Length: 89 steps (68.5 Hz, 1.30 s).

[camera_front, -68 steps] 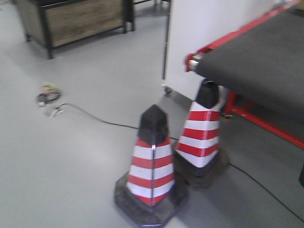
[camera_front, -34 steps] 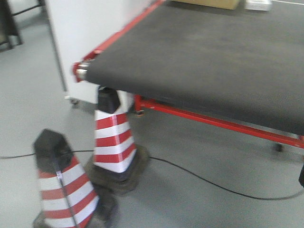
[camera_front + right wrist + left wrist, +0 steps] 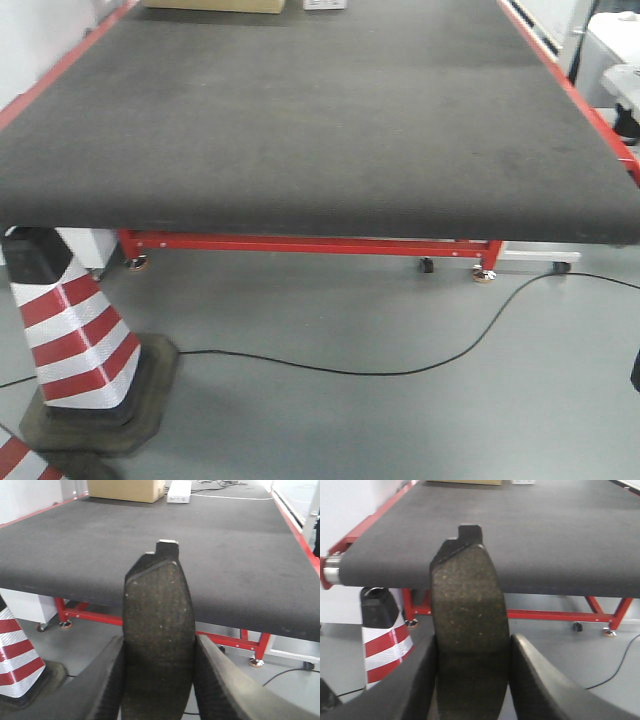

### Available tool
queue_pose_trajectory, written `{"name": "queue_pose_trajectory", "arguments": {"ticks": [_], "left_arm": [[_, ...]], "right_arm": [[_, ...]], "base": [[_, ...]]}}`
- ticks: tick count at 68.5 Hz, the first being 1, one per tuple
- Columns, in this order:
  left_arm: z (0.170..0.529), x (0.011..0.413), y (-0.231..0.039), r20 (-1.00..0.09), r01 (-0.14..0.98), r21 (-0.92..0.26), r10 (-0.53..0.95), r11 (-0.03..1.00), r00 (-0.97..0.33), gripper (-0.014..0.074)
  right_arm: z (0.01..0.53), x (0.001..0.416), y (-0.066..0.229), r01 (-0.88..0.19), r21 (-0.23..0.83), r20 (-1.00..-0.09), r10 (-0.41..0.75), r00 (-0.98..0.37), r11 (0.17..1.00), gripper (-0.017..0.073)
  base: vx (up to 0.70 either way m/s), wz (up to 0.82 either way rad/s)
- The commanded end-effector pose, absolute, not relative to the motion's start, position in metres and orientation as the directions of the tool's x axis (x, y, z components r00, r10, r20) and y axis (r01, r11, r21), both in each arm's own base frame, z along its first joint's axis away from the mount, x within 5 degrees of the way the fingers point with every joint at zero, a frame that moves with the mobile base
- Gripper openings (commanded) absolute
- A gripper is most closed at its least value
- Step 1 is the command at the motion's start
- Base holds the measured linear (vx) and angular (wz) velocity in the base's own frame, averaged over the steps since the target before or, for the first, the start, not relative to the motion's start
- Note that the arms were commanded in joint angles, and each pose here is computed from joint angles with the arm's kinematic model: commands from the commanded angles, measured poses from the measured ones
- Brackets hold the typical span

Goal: Move and align brake pads A on conveyor
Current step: 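Approach the black conveyor belt holding both brake pads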

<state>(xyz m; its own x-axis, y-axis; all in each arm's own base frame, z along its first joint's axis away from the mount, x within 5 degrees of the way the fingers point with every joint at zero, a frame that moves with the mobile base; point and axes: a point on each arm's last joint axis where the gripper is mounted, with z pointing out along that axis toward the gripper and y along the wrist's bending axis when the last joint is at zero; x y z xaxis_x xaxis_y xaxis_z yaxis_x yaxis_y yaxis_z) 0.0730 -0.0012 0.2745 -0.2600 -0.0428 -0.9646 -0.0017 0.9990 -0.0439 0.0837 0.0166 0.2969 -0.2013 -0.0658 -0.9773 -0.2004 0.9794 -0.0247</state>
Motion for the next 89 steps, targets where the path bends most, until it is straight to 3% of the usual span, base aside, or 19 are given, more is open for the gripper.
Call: {"name": "queue_pose_trajectory", "arguments": {"ticks": [1, 49, 89], "left_arm": [[0.292, 0.0746, -0.0009, -0.988, -0.001, -0.052, -0.052, 0.999, -0.142, -0.0006], [0.292, 0.0746, -0.0009, -0.988, -0.001, -0.054, -0.053, 0.999, -0.142, -0.0006], [0.292, 0.0746, -0.0009, -0.988, -0.001, -0.054, -0.053, 0.999, -0.142, -0.0006]], "right_arm": [[0.3159, 0.0848, 0.0169, -0.199, -0.04, -0.995, -0.056, -0.077, 0.979, -0.0007], [0.3159, 0.0848, 0.0169, -0.199, -0.04, -0.995, -0.056, -0.077, 0.979, -0.0007], [0.3159, 0.0848, 0.0169, -0.199, -0.04, -0.995, -0.056, -0.077, 0.979, -0.0007]], "base": [[0.02, -0.19], [0.05, -0.09], [0.25, 0.02]]}}
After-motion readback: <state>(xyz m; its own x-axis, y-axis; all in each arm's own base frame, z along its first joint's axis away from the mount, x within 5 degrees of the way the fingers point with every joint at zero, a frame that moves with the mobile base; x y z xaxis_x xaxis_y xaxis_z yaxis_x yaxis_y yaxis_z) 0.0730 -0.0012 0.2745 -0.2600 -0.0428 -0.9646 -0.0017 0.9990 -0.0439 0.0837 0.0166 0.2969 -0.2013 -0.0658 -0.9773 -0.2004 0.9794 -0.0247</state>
